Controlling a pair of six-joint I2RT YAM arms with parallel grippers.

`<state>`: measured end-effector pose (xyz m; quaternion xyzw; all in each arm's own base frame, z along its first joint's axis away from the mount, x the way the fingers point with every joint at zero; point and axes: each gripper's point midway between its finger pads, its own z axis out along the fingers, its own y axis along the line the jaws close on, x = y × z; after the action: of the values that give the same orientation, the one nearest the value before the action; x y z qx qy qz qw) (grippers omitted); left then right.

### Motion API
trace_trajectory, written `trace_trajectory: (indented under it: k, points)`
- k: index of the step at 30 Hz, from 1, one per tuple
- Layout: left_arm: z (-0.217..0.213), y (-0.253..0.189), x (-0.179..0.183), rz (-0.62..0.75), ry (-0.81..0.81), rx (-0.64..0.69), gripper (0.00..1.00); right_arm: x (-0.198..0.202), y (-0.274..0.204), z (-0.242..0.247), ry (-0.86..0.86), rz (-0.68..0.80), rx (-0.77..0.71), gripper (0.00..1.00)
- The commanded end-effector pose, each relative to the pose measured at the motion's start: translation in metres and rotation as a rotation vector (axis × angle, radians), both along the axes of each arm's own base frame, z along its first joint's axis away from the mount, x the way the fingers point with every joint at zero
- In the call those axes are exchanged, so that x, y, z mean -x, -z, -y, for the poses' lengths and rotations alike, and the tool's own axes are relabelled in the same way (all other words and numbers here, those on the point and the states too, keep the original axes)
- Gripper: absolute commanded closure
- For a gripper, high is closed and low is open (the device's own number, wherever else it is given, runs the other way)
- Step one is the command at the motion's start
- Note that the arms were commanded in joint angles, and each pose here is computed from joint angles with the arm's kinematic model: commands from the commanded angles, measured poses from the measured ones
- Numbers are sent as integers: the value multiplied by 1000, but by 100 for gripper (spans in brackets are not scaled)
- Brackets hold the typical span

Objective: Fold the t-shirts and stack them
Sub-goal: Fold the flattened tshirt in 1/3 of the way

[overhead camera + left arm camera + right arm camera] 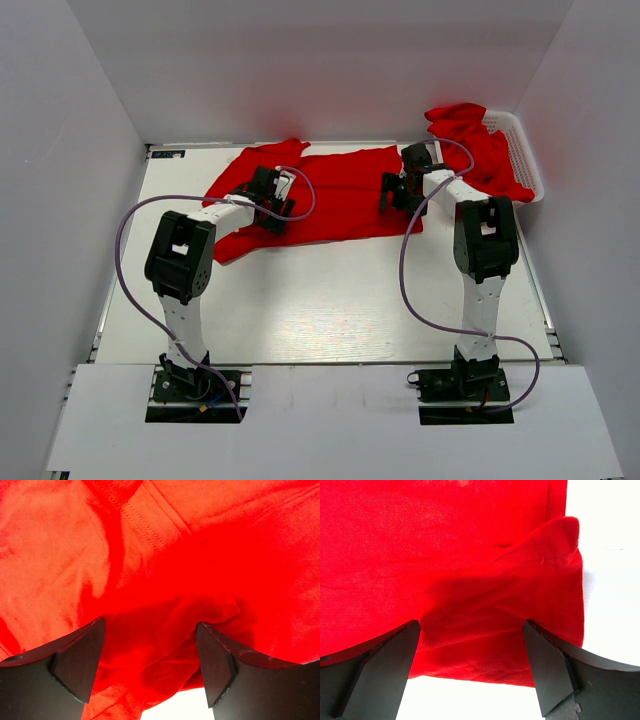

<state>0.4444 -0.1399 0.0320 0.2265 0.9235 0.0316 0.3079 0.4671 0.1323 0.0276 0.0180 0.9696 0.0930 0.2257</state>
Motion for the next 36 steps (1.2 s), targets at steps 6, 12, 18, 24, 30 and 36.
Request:
trace_trajectory:
  k: [6,12,18,24,30,36]
  points:
    - [-2,-12,-12,50,-41,-10,32,12,13,19,34,-58,25,10]
    - [-2,-18,-15,71,-65,6,68,12,14,17,32,-60,24,10]
    - [-8,-46,-27,148,-138,8,100,14,17,21,43,-70,31,10]
    - [-21,-62,-35,208,-199,15,100,17,20,25,52,-82,29,10]
    - [-29,-66,-40,251,-247,-10,100,16,20,25,47,-81,29,10]
    - [-42,-79,-51,336,-342,-32,100,14,18,26,50,-77,29,10]
